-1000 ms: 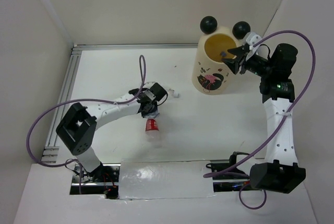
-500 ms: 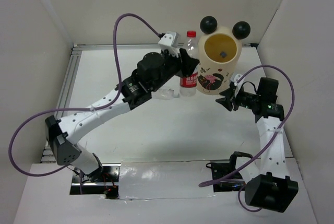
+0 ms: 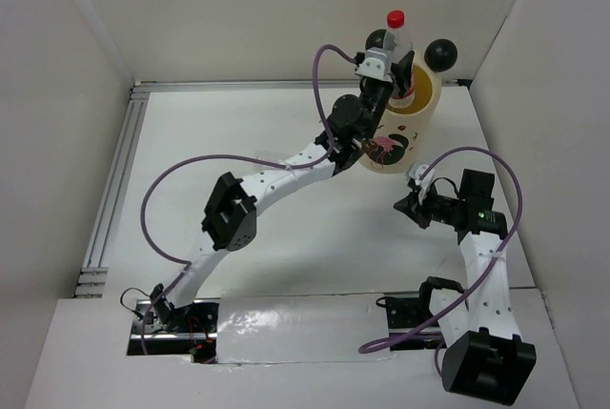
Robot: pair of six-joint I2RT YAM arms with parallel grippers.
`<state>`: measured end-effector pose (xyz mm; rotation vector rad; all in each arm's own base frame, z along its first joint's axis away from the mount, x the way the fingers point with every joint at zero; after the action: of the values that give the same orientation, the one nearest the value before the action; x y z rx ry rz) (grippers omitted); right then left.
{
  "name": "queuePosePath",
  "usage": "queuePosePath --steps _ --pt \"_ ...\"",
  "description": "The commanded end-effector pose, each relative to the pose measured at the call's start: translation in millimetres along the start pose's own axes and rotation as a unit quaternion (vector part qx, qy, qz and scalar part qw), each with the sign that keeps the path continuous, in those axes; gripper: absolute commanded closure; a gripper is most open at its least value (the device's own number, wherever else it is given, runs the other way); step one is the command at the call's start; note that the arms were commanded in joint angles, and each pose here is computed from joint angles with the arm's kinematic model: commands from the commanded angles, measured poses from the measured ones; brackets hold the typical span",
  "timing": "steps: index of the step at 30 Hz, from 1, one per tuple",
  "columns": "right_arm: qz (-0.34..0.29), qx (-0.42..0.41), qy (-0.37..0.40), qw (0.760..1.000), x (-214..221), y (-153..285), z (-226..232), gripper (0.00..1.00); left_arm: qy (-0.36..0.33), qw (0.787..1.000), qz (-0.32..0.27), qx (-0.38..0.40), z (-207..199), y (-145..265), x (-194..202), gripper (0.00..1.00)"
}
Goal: Put the plastic bottles in the bin
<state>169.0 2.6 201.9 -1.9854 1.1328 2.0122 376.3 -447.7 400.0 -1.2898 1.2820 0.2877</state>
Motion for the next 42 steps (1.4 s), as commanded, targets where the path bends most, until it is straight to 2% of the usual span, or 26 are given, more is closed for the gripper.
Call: queuePosePath --steps 1,3,6,7,8,9,10,12,13,16,22,24,26,28,29,30,31,32,33,34,35,36,37,39,40,42 --pt "0.003 0.003 0.005 1.000 2 3 2 0.93 0.011 0.992 -0.110 -0.053 -2 -20 -50 0.85" --pt "-0.001 0.000 0.005 1.000 1 3 3 0.93 0.010 0.994 -0.098 -0.057 -2 -21 -31 0.80" --pt "0.000 -0.002 0.001 1.000 4 2 4 0.87 -0.010 0.996 -0.067 -0.065 8 -16 -4 0.59" --pt "0.000 -0.002 0.001 1.000 4 2 4 0.85 -0.010 0.996 -0.058 -0.064 9 -14 4 0.57" --pt "-0.005 -0.003 0.005 1.000 3 1 3 0.73 -0.017 0.997 -0.046 -0.064 10 -12 12 0.54" --pt "-0.005 -0.003 0.005 1.000 3 1 3 0.61 -0.011 0.998 -0.036 -0.057 9 -10 18 0.35" --pt "-0.005 -0.003 0.005 1.000 5 0 4 0.48 -0.016 0.998 -0.027 -0.050 9 -9 25 0.27" --pt "-0.005 -0.002 0.002 1.000 6 -1 2 0.26 -0.021 0.999 -0.018 -0.043 8 -8 31 0.18" --pt "-0.009 -0.005 0.002 1.000 5 -1 2 0.23 -0.020 0.999 -0.008 -0.039 8 -7 38 0.10" --pt "-0.008 -0.007 -0.002 1.000 8 -2 3 0.22 -0.018 0.999 -0.014 -0.027 5 -10 34 0.01" --pt "-0.015 -0.015 -0.006 1.000 8 -4 4 0.22 -0.017 0.998 -0.060 -0.003 -1 -18 -12 0.01" --pt "-0.023 -0.016 0.004 1.000 6 -4 2 0.22 -0.018 0.996 -0.087 0.008 -13 -10 -34 0.01" --pt "-0.043 -0.018 0.022 0.999 -1 -5 -1 0.25 -0.038 0.994 -0.102 0.015 -14 6 -78 0.01" --pt "-0.070 -0.024 0.049 0.996 -7 -10 -10 0.33 -0.054 0.994 -0.096 0.004 -9 22 -108 0.01" --pt "-0.092 -0.043 0.069 0.992 -12 -16 -11 0.38 -0.059 0.995 -0.080 -0.010 3 40 -137 0.01" --pt "-0.101 -0.054 0.085 0.990 -14 -21 -13 0.48 -0.062 0.996 -0.056 -0.032 12 52 -146 0.02" --pt "-0.110 -0.080 0.115 0.984 -24 -36 -16 0.52 -0.077 0.993 0.030 -0.089 30 76 -121 0.08" --pt "-0.098 -0.085 0.129 0.983 -28 -46 -19 0.54 -0.085 0.987 0.068 -0.118 45 91 -122 0.33" --pt "-0.092 -0.096 0.146 0.980 -33 -56 -20 0.54 -0.073 0.984 0.077 -0.145 63 110 -157 0.42" --pt "-0.088 -0.103 0.167 0.977 -39 -67 -21 0.54 -0.077 0.973 0.110 -0.186 85 128 -155 0.48" --pt "-0.084 -0.136 0.185 0.970 -50 -88 -15 0.44 -0.083 0.952 0.204 -0.215 107 172 -113 0.53" --pt "-0.062 -0.126 0.200 0.970 -54 -98 -16 0.35 -0.072 0.941 0.233 -0.236 122 196 -111 0.48" --pt "-0.067 -0.142 0.226 0.961 -68 -120 -10 0.20 -0.046 0.919 0.287 -0.266 144 245 -107 0.39" --pt "-0.042 -0.105 0.246 0.963 -80 -140 -12 0.05 -0.011 0.892 0.332 -0.305 161 292 -104 0.21" --pt "-0.045 -0.093 0.253 0.962 -91 -158 -18 0.02 0.029 0.887 0.336 -0.315 168 314 -117 0.08" --pt "-0.032 -0.071 0.256 0.964 -105 -182 -19 0.00 0.062 0.842 0.392 -0.364 179 369 -98 0.02"
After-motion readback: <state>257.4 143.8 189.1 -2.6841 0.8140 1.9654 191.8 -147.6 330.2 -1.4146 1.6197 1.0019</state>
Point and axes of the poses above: each gripper's point midway between its finger pads, its own y axis back along the fingers, its own z axis along the line the jaws close on, x = y × z, the point moved 10 cm from there along y, back along the fingers
